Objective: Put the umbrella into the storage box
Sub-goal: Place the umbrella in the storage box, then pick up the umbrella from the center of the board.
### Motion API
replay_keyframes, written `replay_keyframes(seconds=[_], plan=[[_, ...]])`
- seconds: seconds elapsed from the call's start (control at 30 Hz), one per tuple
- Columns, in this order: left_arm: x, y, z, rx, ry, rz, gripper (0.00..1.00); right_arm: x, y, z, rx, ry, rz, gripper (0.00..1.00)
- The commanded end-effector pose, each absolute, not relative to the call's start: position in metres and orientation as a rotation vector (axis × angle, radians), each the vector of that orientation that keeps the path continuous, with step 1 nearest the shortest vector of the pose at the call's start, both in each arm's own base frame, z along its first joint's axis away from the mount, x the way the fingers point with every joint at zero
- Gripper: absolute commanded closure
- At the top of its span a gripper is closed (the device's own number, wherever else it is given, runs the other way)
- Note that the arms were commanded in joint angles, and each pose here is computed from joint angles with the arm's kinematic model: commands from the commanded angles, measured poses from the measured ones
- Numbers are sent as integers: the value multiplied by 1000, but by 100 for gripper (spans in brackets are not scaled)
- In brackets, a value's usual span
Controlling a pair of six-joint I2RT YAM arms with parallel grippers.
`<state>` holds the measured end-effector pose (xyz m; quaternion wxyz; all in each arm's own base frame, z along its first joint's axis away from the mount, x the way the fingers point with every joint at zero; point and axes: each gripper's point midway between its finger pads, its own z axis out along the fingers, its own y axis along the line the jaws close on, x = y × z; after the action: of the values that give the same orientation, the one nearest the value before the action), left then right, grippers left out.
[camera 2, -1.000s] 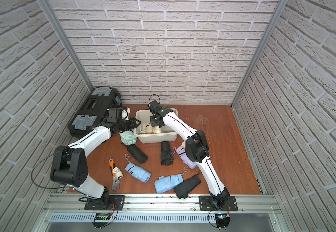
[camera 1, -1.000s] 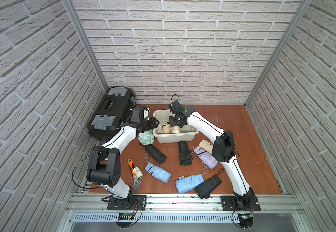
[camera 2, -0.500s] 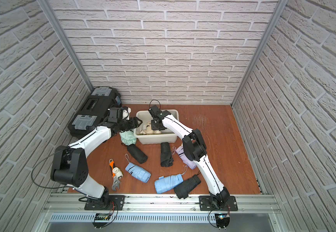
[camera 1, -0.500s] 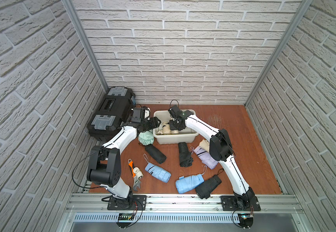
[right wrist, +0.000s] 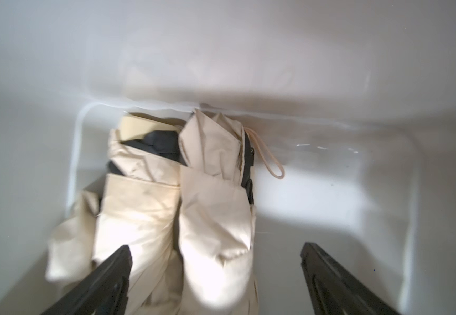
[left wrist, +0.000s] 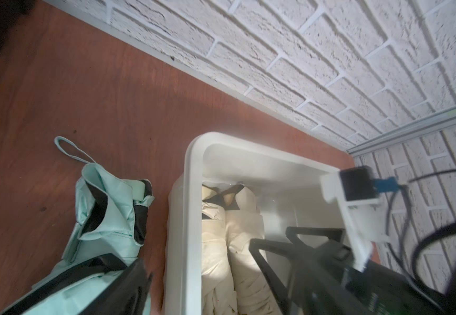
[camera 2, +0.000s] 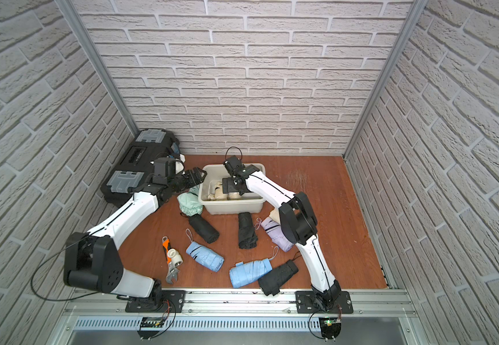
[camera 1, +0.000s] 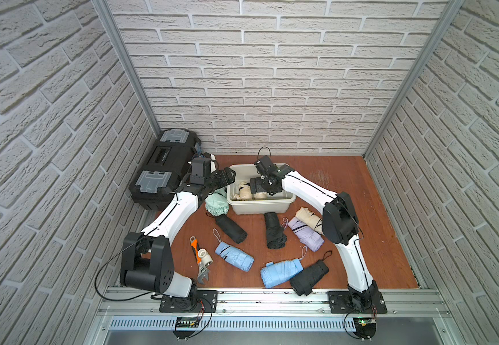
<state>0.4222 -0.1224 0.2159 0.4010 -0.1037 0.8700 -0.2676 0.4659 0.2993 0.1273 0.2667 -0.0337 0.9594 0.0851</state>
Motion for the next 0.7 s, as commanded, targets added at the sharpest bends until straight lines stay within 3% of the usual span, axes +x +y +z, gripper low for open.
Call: replay_keyframes(seconds=[0.0, 0.27, 0.57, 0.67], plan=[[417, -101, 233, -404, 2121, -649, 12, 459, 305, 209, -171, 2381, 274, 1], [376, -68, 220, -698, 2122, -623, 13, 406, 293, 266, -363, 2235, 197, 2], [327, -53, 180, -898, 2165, -628, 14, 381, 225, 259, -202, 2216, 5, 1], [317, -50, 174, -928, 2165, -623, 14, 370, 228, 250, -242, 2227, 96, 1]])
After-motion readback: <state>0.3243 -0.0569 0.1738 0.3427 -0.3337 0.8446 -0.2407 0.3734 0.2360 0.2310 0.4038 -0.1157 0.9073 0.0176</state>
